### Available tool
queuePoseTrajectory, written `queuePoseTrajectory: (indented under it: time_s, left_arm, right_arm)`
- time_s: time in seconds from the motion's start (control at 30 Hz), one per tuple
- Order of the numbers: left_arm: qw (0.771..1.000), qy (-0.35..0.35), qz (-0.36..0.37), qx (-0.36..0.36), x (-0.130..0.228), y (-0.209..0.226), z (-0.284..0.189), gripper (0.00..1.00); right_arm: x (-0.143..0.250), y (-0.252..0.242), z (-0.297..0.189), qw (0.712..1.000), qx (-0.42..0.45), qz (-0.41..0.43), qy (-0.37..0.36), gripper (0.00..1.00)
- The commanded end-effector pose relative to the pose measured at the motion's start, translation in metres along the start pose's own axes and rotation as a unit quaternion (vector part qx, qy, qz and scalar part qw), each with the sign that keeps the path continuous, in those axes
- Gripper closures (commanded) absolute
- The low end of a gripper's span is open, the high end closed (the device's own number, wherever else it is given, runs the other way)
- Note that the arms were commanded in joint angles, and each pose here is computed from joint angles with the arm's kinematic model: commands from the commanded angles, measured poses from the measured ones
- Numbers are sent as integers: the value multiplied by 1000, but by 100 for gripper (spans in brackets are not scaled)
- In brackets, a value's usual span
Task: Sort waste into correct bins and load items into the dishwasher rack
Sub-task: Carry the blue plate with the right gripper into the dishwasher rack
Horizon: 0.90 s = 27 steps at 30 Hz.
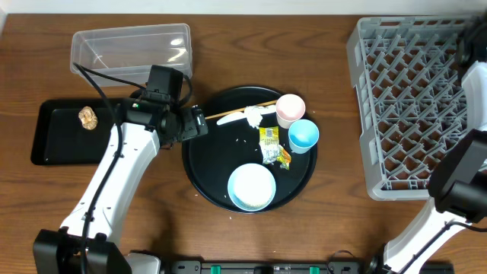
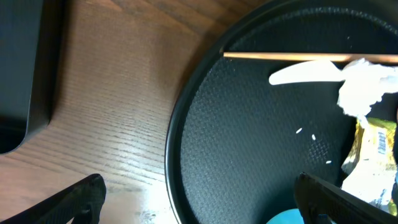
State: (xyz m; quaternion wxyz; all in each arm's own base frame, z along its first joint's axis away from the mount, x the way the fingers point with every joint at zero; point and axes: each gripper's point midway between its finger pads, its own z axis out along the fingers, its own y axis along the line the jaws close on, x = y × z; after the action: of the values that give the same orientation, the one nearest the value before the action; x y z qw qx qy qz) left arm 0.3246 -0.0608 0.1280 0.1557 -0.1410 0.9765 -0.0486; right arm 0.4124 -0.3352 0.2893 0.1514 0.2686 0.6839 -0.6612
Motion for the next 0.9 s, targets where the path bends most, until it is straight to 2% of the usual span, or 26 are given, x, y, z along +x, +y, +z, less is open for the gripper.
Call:
queuePoseTrajectory:
  time_s: [0.0, 0.13, 0.37, 0.47, 0.5, 0.57, 0.63, 0.67, 0.73, 0.77, 0.87]
  left_arm:
    - [1000, -7, -20, -2, -5, 1, 0, 2]
    - [1000, -7, -21, -1, -5, 0, 0, 2]
    - [1000, -8, -21, -1, -6, 0, 0, 2]
    - [1000, -8, -21, -1, -6, 0, 0, 2]
    - [1000, -8, -21, -1, -6, 0, 0, 2]
    - [1000, -8, -21, -1, -6, 0, 0, 2]
    - [1000, -8, -21, -1, -6, 0, 0, 2]
    - [1000, -8, -21, -1, -6, 0, 0, 2]
    - [1000, -8, -21, -1, -6, 0, 0, 2]
    - [1000, -8, -21, -1, -6, 0, 0, 2]
    - [1000, -8, -21, -1, -5, 0, 0, 2]
  right_arm:
    - [17, 10, 2, 999, 2, -31, 10, 99]
    - [28, 29, -1, 999, -10, -53, 3, 99]
    - [18, 35, -18, 999, -16, -42, -19, 99]
    - [13, 41, -33, 998, -26, -39, -32, 95]
    - [10, 43, -39, 998, -30, -39, -38, 90]
    - [6, 48, -53, 998, -38, -29, -50, 69]
    - [2, 53, -67, 997, -47, -22, -60, 57]
    - [1, 56, -74, 996, -52, -18, -65, 42]
    - [0, 61, -90, 995, -62, -10, -75, 22]
    - [-1, 65, -99, 994, -69, -7, -81, 16]
    - [-4, 69, -119, 992, -79, 0, -94, 10]
